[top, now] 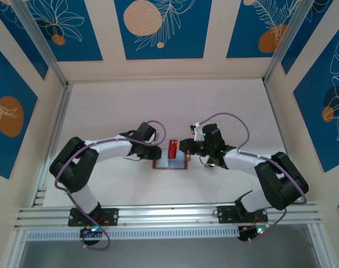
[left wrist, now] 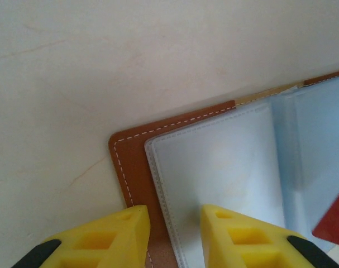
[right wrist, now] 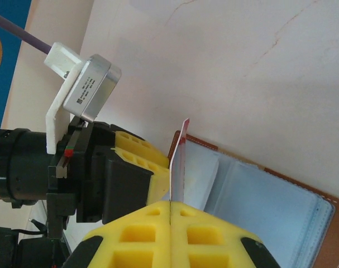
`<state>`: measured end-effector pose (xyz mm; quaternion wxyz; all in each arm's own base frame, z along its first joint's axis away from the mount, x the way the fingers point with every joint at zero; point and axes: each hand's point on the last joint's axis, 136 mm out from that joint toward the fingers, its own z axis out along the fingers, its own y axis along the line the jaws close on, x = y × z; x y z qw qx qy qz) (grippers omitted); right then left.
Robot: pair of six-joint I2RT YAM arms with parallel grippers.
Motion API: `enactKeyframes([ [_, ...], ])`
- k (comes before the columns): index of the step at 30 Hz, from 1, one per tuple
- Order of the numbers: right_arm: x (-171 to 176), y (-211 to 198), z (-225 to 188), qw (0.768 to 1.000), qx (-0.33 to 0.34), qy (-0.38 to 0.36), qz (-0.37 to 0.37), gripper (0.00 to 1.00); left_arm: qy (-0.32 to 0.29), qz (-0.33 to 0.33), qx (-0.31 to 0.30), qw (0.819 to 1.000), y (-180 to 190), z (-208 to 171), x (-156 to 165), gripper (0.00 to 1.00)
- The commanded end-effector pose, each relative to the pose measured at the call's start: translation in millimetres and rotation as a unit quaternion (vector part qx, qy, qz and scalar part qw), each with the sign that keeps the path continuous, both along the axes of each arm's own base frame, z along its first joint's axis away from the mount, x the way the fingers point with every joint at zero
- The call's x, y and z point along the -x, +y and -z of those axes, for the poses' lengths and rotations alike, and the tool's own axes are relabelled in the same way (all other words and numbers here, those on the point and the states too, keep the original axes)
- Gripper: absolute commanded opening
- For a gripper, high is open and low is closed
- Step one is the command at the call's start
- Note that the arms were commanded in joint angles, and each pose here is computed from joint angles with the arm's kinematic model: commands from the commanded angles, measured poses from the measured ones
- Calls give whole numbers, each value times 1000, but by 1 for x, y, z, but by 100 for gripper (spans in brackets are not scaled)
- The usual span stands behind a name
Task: Put the credit cards into the card holder
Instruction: Insert the credit card into the card slot.
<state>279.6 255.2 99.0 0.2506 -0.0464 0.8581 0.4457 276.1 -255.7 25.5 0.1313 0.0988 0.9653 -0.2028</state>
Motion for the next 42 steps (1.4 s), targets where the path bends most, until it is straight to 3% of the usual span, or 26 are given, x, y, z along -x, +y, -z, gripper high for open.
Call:
enactKeyframes([
  [1,-3,1,4,1000,-4,-13,6,0,22,-7,-36,999,16,21,8,30],
  [30,-7,-14,24,999,11,7,33,0,26,-13,-47,998,21,26,10,28],
  [42,3,0,43,999,11,32,18,0,26,-13,-44,999,19,25,9,27],
])
